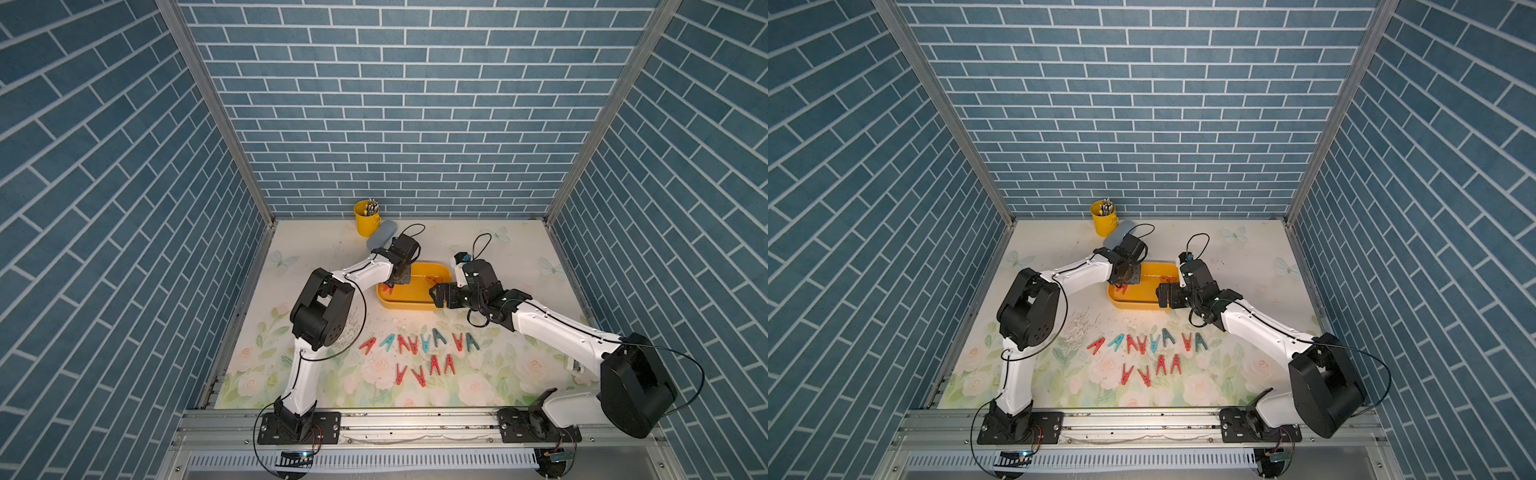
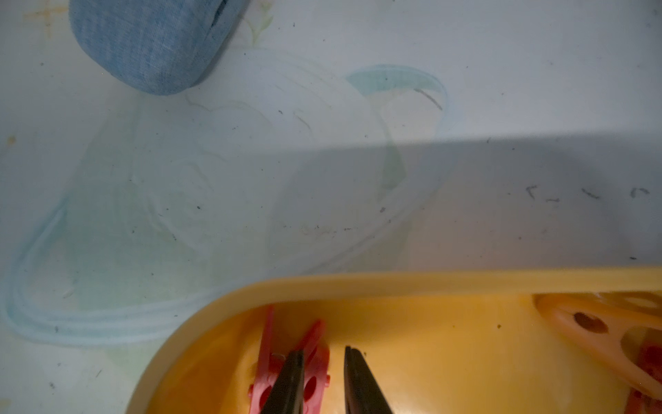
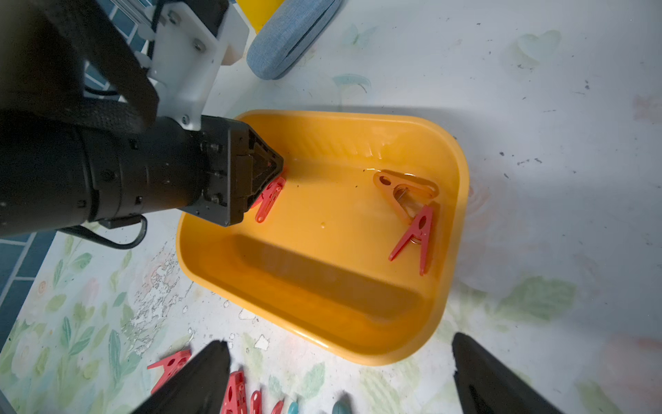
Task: Take the clothespins out of the storage box
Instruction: Pick up the clothespin from the storage box.
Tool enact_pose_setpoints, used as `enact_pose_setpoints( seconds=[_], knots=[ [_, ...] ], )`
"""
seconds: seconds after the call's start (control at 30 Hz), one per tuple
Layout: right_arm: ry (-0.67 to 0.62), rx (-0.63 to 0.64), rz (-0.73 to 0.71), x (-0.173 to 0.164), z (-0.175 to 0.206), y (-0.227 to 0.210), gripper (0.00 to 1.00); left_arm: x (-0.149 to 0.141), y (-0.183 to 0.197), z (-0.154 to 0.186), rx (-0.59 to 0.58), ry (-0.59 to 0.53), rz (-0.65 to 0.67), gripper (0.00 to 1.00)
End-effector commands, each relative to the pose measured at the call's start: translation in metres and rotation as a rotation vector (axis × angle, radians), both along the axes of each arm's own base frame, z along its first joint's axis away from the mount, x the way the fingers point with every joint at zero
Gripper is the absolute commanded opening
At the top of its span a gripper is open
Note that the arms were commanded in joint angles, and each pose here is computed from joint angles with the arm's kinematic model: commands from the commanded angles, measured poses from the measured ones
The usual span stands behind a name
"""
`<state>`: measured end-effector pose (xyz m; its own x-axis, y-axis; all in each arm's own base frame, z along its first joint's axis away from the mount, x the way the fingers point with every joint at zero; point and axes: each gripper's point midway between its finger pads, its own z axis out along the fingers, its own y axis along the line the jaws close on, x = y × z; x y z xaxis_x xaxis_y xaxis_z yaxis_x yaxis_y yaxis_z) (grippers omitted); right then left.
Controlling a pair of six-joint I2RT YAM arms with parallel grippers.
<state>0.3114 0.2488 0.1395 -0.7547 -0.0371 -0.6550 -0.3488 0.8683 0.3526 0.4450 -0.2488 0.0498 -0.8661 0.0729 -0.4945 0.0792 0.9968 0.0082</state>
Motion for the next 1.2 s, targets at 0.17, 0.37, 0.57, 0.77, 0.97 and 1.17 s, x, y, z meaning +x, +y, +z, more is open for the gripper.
enact_pose_setpoints(
  seconds=[0.17, 0.37, 0.57, 0.77, 0.97, 1.17],
  knots=[
    [-0.02, 0.001, 0.013, 0.009, 0.005, 0.003, 0.99, 0.009, 0.003, -0.012, 0.044, 0.014, -0.004, 0.27],
    [-0.015, 0.0, 0.01, 0.008, 0.003, 0.002, 0.99, 0.006, 0.013, -0.03, 0.076, 0.057, 0.011, 0.28],
    [-0.004, 0.017, 0.028, 0.006, 0.003, 0.005, 0.99, 0.006, 0.012, -0.031, 0.072, 0.057, 0.01, 0.2],
    [0.0, 0.022, 0.031, 0.005, 0.002, 0.006, 0.99, 0.008, 0.005, -0.021, 0.032, 0.047, 0.009, 0.12],
    [0.001, 0.031, 0.034, 0.004, 0.003, 0.007, 0.99, 0.008, 0.0, -0.001, -0.001, 0.027, 0.015, 0.12],
    [0.0, 0.054, 0.053, 0.001, 0.005, 0.01, 0.99, -0.002, -0.007, 0.028, -0.045, -0.003, 0.023, 0.11]
  ],
)
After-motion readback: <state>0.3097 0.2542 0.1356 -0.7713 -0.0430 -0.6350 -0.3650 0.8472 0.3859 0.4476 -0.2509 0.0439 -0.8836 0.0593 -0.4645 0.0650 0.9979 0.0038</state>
